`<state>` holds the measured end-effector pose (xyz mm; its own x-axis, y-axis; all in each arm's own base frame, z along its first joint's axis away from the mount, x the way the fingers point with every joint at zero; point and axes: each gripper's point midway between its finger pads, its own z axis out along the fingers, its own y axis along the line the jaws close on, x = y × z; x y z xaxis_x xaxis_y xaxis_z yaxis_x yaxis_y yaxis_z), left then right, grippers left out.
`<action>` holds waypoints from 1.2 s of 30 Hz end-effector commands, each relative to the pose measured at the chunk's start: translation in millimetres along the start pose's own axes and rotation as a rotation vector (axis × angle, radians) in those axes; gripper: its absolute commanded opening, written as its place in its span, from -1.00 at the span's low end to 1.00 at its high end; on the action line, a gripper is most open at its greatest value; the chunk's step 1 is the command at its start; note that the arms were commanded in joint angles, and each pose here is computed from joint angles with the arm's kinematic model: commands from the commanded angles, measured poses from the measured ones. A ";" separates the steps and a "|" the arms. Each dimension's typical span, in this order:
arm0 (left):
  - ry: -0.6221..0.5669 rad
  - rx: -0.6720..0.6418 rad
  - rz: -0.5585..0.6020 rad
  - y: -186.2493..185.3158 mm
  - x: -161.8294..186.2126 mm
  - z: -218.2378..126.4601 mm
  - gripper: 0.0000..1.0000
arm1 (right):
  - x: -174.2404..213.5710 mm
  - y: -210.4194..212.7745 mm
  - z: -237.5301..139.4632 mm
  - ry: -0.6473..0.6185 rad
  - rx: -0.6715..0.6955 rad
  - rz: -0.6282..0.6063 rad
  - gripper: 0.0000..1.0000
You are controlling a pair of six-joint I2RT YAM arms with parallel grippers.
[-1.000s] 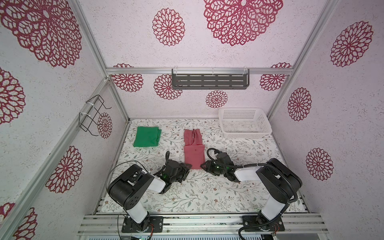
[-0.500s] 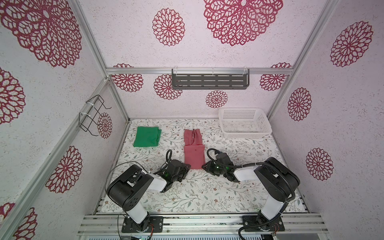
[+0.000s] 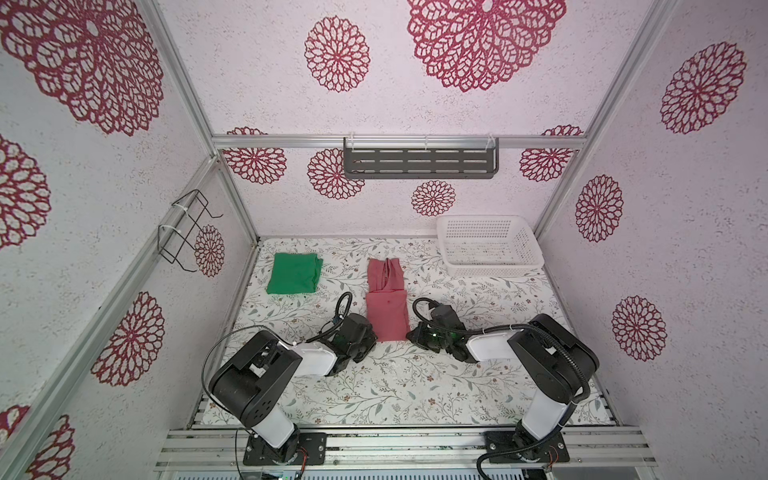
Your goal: Fold and stack the tank tops
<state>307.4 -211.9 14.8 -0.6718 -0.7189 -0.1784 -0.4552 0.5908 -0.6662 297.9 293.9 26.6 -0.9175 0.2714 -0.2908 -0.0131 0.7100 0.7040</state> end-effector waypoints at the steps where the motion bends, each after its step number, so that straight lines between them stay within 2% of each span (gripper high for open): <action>1: -0.021 -0.208 0.075 49.6 -1.1 -9.2 -1.00 | -0.3 -2.6 -7.7 -0.001 0.046 -0.037 -1.00; 6: -0.008 -0.185 0.090 39.8 2.4 -11.7 -1.00 | 6.4 1.7 -17.2 0.010 0.043 -0.052 -1.00; 7: 0.006 -0.178 0.091 37.4 5.1 -11.5 -0.95 | 9.0 2.0 -19.3 0.016 0.041 -0.056 -1.00; 8: 0.020 -0.171 0.092 36.2 8.1 -11.3 -0.67 | 11.9 2.8 -21.6 0.022 0.038 -0.056 -0.96; 10: 0.026 -0.160 0.096 34.3 11.6 -13.9 -0.20 | 17.9 3.6 -25.5 0.033 0.031 -0.061 -0.65; 11: 0.022 -0.157 0.098 33.9 11.4 -16.5 -0.05 | 20.5 3.3 -26.6 0.037 0.030 -0.061 -0.50; 13: 0.018 -0.155 0.091 34.9 10.6 -22.2 0.13 | 24.4 2.4 -27.0 0.047 0.030 -0.062 -0.35; 16: 0.010 -0.146 0.070 38.2 9.8 -30.0 0.24 | 26.8 4.2 -23.3 0.055 0.018 -0.058 -0.19; 21: -0.001 -0.138 0.016 51.2 10.9 -28.9 0.23 | 28.4 8.3 -12.2 0.059 -0.009 -0.033 -0.14; 26: 0.000 -0.116 -0.017 54.8 10.1 -15.5 0.07 | 28.5 4.7 -4.0 0.046 -0.008 -0.008 -0.15; 33: 0.029 -0.114 -0.013 53.8 13.6 2.9 -0.43 | 31.0 -8.1 3.2 0.042 0.032 0.004 -0.19; 36: 0.028 -0.120 -0.021 57.6 14.2 3.9 -0.73 | 32.0 -11.8 3.8 0.043 0.044 0.008 -0.30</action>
<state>304.5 -212.5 14.3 -0.6559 -0.7348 -0.1727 -0.4315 0.5527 -0.7130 280.5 308.9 34.6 -0.9189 0.2502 -0.3049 -0.0597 0.6758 0.7346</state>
